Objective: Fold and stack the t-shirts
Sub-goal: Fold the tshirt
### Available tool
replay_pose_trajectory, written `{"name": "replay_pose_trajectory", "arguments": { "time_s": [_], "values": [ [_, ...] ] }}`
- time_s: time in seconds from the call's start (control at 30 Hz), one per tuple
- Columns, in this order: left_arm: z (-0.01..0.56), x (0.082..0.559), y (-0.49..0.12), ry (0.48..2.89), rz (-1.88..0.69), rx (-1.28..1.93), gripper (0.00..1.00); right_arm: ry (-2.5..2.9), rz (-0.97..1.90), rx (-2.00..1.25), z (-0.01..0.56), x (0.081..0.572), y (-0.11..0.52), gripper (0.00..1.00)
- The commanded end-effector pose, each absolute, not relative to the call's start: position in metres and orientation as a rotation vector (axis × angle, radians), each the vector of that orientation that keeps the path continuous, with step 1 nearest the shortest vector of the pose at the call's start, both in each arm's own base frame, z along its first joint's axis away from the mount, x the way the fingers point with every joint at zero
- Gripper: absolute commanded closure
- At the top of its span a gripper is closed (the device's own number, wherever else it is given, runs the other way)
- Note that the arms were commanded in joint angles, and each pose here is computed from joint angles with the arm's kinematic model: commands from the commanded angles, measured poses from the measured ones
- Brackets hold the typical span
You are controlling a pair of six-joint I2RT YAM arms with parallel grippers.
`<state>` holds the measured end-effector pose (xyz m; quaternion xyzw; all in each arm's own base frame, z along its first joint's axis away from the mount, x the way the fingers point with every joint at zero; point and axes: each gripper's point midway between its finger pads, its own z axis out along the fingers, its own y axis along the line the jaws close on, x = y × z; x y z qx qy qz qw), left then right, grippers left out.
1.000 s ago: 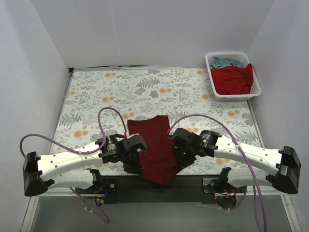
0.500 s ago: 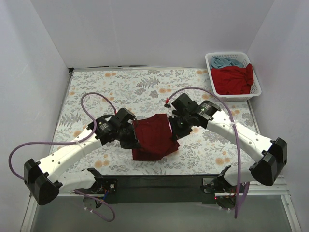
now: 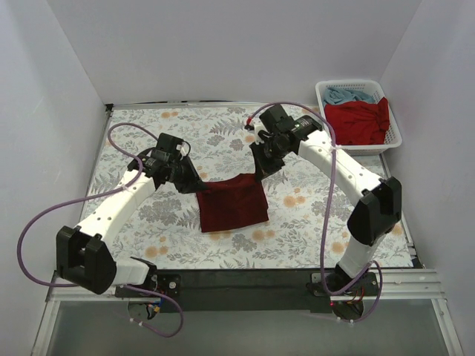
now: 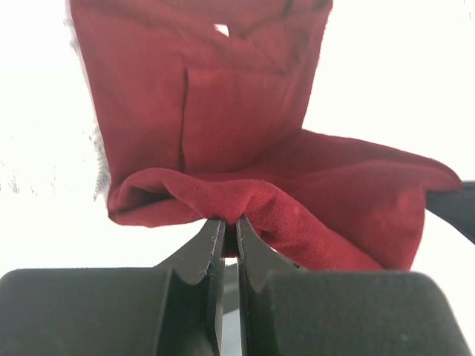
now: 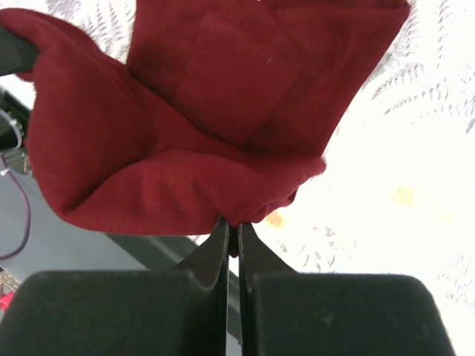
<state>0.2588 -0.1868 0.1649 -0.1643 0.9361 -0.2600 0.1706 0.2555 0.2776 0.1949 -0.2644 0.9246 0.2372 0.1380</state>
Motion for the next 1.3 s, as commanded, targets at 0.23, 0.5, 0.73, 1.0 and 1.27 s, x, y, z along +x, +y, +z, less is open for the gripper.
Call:
{"name": "replay_pose_trajectory", "arguments": {
  "time_s": [0.23,0.5,0.73,1.0,1.27],
  "values": [
    [0.109,0.298,-0.168,2.685,-0.715,-0.516,1.00,2.772,0.683,-0.766,0.137,0.301,0.278,0.99],
    [0.084,0.326,-0.150,2.654,-0.610,-0.591,1.00,2.758,0.699,-0.674,0.109,0.343,0.277,0.99],
    [0.072,0.337,-0.140,2.634,-0.517,-0.631,1.00,2.742,0.722,-0.681,0.094,0.359,0.283,0.97],
    [0.099,0.352,-0.135,2.529,-0.505,-0.595,0.60,2.621,0.650,-0.585,0.117,0.377,0.279,0.69],
    [0.167,0.337,-0.134,2.330,-0.597,-0.507,0.42,2.254,0.801,-0.586,0.183,0.365,0.286,0.56]
  ]
}}
